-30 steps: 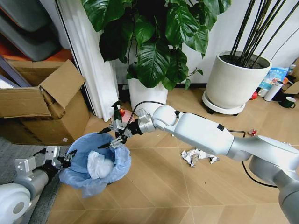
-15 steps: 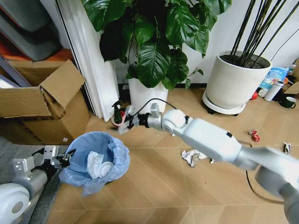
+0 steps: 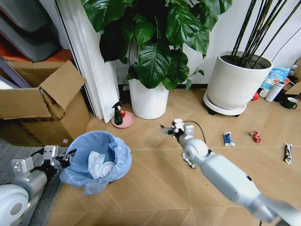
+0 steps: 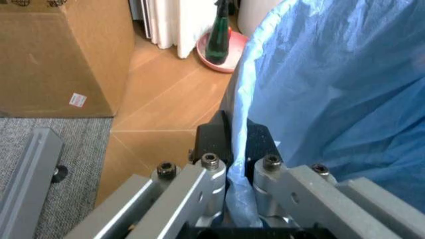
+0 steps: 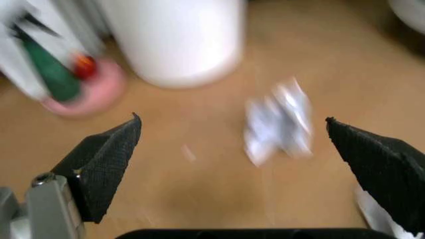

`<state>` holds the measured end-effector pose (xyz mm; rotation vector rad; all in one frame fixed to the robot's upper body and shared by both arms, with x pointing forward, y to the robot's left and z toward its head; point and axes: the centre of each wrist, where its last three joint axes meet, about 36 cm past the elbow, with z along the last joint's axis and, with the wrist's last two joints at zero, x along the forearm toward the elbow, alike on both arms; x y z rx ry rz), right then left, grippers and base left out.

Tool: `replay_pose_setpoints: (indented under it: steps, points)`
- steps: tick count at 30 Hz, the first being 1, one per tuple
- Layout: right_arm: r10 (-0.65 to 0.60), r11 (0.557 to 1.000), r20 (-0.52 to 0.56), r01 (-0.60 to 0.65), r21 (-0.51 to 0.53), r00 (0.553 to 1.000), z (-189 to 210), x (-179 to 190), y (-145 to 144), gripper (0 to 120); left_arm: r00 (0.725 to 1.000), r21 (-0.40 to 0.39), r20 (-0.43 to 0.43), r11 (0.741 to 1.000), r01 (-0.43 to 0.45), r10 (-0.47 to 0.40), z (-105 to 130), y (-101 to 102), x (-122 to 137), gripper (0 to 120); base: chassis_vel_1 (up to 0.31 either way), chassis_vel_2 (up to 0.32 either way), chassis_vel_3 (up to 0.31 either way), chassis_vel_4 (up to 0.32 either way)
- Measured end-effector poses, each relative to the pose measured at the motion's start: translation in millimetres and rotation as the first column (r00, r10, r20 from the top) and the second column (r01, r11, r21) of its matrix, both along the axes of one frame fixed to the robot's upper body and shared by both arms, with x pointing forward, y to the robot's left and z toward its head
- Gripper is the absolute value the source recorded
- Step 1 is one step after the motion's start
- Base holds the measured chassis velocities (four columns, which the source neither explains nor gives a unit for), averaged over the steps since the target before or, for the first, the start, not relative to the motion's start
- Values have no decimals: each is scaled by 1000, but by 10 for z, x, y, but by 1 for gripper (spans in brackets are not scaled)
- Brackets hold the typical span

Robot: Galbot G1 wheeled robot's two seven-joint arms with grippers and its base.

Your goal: Pick up the trash bin and place the garbage on the floor into it.

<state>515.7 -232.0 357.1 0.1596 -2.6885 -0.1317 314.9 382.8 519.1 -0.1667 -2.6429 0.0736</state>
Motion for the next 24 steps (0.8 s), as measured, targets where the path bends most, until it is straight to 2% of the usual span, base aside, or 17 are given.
replay_pose_setpoints:
  steps: [1, 2, 4, 6, 9, 16, 19, 24]
  points:
    - [0, 1000, 0, 0, 0, 1000, 0, 0, 0, 100, 1000, 0, 0, 1000, 0, 0, 0, 0, 0, 0, 0, 0, 0, 0]
    - [-50, 999, -49, 50, 6, 998, -156, -187, -157, 100, 1000, -2, 3, 1000, 0, 0, 3, 0, 3, 0, 0, 0, 0, 0]
    - [-93, 996, -76, 94, 11, 993, -248, -308, -272, 100, 1000, -5, 8, 1000, 0, 0, 9, 1, 8, 0, 0, 0, 0, 0]
    - [-118, 993, -89, 119, 13, 989, -287, -353, -317, 100, 1000, -7, 9, 1000, -1, 1, 6, 4, 9, 0, 0, 0, 0, 0]
    - [-220, 974, -157, 227, 25, 963, -495, -512, -433, 100, 1000, -10, 11, 1000, -4, 4, -1, 18, 19, 0, 0, 0, 0, 0]
    - [-326, 940, -263, 341, 16, 908, -858, -555, -449, 100, 1000, -6, 8, 1000, 1, -1, 0, 22, 42, 0, 0, 0, 0, 0]
    - [-359, 922, -321, 387, 26, 877, -1065, -439, -372, 100, 1000, -4, 5, 1000, 2, -2, -4, 21, 39, 0, 0, 0, 0, 0]
    - [-373, 913, -351, 407, 26, 859, -1189, -332, -271, 100, 1000, -4, 0, 1000, 0, 0, -9, 20, 21, 0, 0, 0, 0, 0]
